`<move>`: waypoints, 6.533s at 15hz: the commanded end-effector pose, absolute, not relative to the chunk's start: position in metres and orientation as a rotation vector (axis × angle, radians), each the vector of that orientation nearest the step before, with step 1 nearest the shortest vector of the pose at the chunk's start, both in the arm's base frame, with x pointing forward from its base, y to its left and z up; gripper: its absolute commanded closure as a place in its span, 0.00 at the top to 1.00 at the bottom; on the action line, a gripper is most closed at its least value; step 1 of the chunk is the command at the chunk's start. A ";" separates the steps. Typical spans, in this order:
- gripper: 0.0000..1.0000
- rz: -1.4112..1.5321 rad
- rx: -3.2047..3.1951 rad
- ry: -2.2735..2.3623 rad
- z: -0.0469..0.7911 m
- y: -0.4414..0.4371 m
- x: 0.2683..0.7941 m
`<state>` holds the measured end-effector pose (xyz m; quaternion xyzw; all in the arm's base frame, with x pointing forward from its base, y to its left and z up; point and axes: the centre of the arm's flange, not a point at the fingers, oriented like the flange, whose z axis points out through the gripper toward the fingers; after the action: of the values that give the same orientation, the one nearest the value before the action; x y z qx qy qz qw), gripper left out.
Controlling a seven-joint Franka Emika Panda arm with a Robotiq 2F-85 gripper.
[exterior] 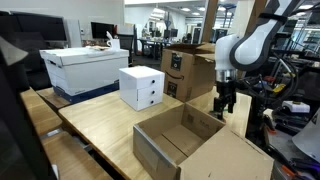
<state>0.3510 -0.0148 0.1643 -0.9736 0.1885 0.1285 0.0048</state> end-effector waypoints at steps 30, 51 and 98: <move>0.04 0.560 -3.017 0.575 0.242 -0.011 0.337; 0.04 0.261 -3.112 0.091 0.340 0.089 0.372; 0.04 0.322 -3.117 -0.446 0.236 0.227 0.441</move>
<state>0.4351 0.2300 0.2454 -0.9820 -0.1529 0.1113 0.0011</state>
